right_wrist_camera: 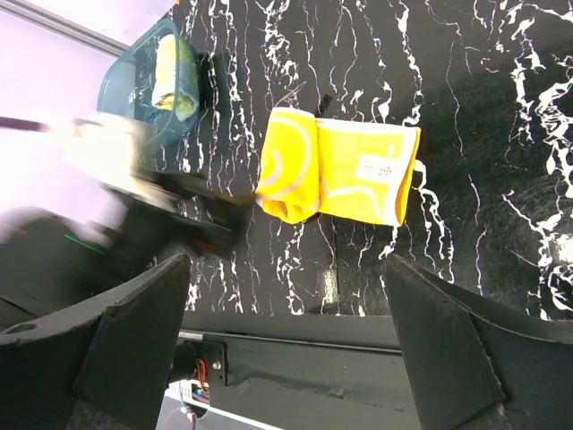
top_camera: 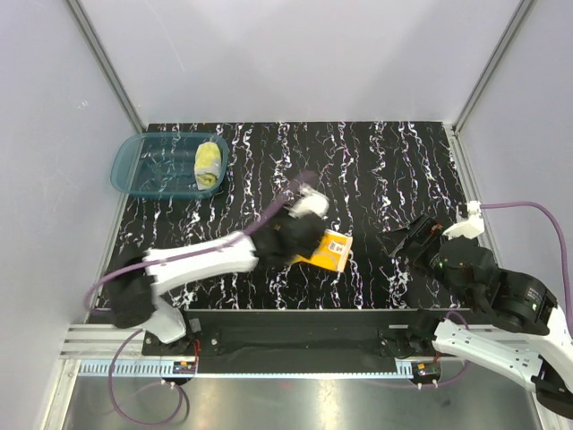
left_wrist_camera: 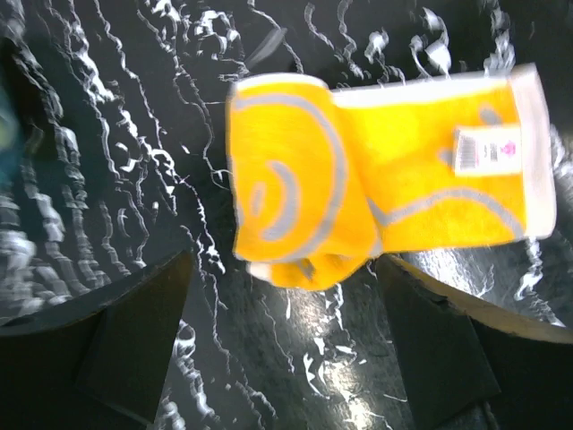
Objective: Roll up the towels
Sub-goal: Roll the towel
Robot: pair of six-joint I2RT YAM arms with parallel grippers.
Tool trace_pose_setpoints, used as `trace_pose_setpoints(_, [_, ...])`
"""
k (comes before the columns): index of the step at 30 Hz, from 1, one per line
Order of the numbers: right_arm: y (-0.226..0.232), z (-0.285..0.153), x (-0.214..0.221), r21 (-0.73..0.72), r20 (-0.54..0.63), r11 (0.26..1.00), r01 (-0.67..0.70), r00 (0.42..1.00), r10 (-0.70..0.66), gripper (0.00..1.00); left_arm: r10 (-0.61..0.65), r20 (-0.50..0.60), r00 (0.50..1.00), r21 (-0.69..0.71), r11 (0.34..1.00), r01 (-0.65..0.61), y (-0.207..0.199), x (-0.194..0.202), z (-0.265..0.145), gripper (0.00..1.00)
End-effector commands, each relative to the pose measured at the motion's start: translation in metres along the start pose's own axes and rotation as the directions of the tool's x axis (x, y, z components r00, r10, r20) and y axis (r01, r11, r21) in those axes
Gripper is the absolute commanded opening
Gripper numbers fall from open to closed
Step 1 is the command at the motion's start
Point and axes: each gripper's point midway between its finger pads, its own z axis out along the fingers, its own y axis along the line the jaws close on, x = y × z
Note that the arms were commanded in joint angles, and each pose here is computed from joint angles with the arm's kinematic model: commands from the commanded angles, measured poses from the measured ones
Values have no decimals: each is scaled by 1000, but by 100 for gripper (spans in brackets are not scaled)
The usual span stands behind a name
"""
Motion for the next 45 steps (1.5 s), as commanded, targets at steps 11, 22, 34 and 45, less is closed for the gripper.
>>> trace_pose_setpoints(11, [18, 34, 19, 8, -29, 1000, 16, 999, -16, 96, -609, -201, 767, 557, 574, 601, 44, 37, 55, 89])
trace_pose_setpoints(22, [6, 36, 25, 41, -33, 999, 17, 999, -16, 96, -675, -299, 674, 641, 381, 666, 29, 47, 79, 88])
trace_pose_setpoints(34, [-2, 36, 27, 55, -34, 998, 28, 999, -26, 97, -658, -342, 670, 669, 331, 666, 13, 47, 84, 68])
trace_pose_setpoints(45, [-15, 27, 25, 67, -22, 998, 11, 1000, -9, 97, -459, -235, 857, 575, 645, 503, 13, 31, 68, 0])
